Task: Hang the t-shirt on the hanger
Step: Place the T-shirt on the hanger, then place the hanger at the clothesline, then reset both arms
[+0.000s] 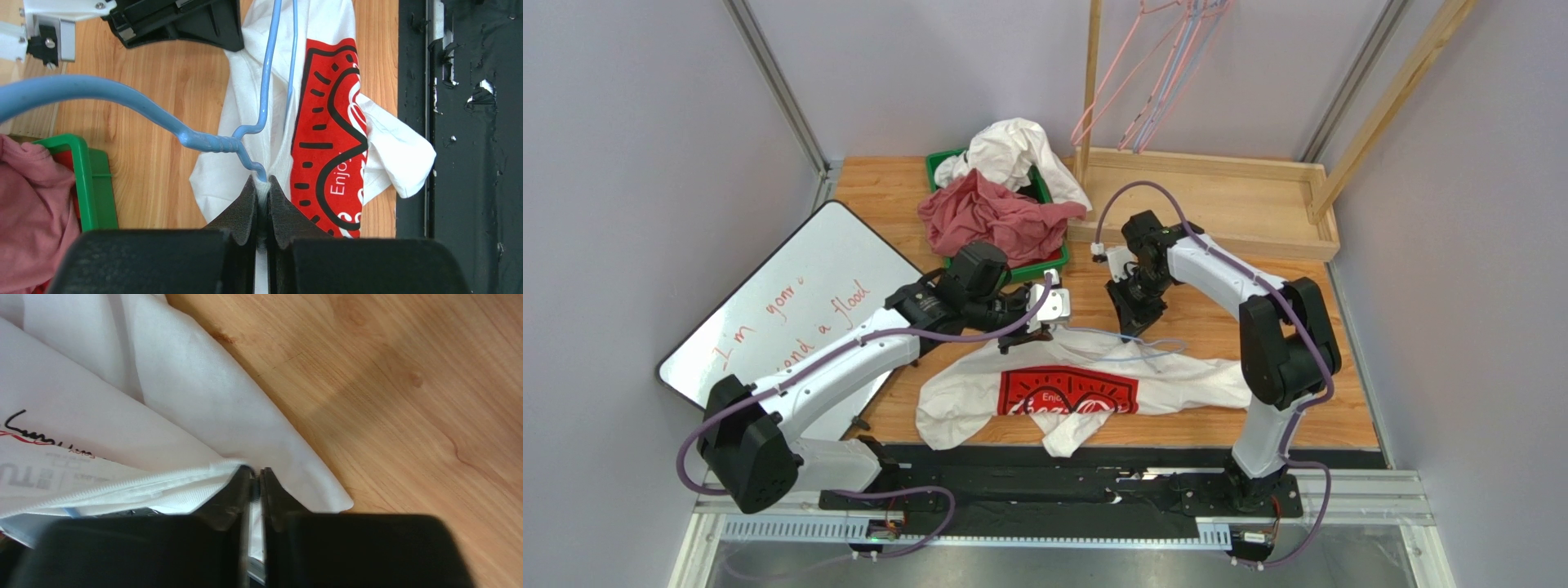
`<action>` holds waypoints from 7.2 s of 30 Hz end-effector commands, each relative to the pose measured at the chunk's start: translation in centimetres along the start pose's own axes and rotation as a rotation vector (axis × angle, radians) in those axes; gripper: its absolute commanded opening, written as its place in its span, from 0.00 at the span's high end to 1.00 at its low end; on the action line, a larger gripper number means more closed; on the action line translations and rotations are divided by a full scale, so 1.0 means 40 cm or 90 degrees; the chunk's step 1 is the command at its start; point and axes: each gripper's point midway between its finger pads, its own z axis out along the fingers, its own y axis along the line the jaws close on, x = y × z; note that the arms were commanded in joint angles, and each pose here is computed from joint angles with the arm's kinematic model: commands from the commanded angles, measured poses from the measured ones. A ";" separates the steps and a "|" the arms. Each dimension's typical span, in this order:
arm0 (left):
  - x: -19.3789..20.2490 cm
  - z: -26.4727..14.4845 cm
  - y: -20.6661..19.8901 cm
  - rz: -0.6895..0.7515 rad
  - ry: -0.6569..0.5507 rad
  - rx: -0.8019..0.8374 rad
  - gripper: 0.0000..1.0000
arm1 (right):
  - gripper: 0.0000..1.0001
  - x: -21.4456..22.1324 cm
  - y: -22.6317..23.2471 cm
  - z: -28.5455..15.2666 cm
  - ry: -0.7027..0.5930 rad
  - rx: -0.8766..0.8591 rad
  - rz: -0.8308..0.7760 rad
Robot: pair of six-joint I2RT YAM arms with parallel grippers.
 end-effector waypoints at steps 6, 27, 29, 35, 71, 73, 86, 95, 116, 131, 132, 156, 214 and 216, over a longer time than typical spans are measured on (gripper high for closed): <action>-0.003 -0.063 0.066 -0.063 -0.009 -0.114 1.00 | 1.00 0.052 -0.098 -0.133 -0.031 0.051 0.026; 0.096 -0.022 0.088 0.029 0.099 -0.123 1.00 | 1.00 0.063 -0.113 -0.326 -0.179 0.070 0.014; 0.085 -0.006 0.085 0.038 0.104 -0.114 1.00 | 1.00 0.041 -0.094 -0.352 -0.201 0.054 -0.008; -0.042 0.054 0.138 0.020 0.079 -0.133 1.00 | 1.00 0.044 0.043 -0.385 -0.215 -0.094 -0.081; -0.184 0.040 0.034 0.057 -0.067 -0.036 1.00 | 0.41 -0.078 0.296 -0.366 -0.359 -0.153 -0.442; -0.181 0.040 0.032 0.054 -0.065 -0.035 1.00 | 0.44 -0.081 0.306 -0.350 -0.351 -0.162 -0.450; -0.094 0.019 0.006 -0.031 -0.025 -0.026 0.86 | 1.00 -0.058 0.240 -0.359 -0.341 -0.112 -0.433; 0.031 -0.038 0.037 -0.074 0.017 -0.050 0.70 | 1.00 -0.004 0.204 -0.412 -0.351 -0.117 -0.403; -0.351 -0.102 0.226 0.104 -0.193 -0.173 0.19 | 1.00 0.041 0.148 -0.686 -0.456 0.075 -0.229; -0.385 -0.100 0.183 0.063 -0.231 -0.120 0.19 | 1.00 0.145 -0.077 -0.879 -0.466 0.421 0.059; -0.386 -0.106 0.177 0.058 -0.234 -0.119 0.19 | 1.00 0.131 -0.082 -0.897 -0.474 0.425 0.058; -0.326 -0.151 0.127 0.008 -0.230 -0.153 0.19 | 1.00 -0.263 -0.426 -1.521 -0.981 0.639 -0.008; -0.231 -0.182 0.157 -0.190 -0.190 -0.193 0.15 | 0.01 -0.152 -0.412 -1.596 -1.037 0.701 0.029; -0.239 -0.197 0.170 -0.203 -0.205 -0.208 0.14 | 0.00 -0.126 -0.333 -1.630 -1.065 0.701 0.009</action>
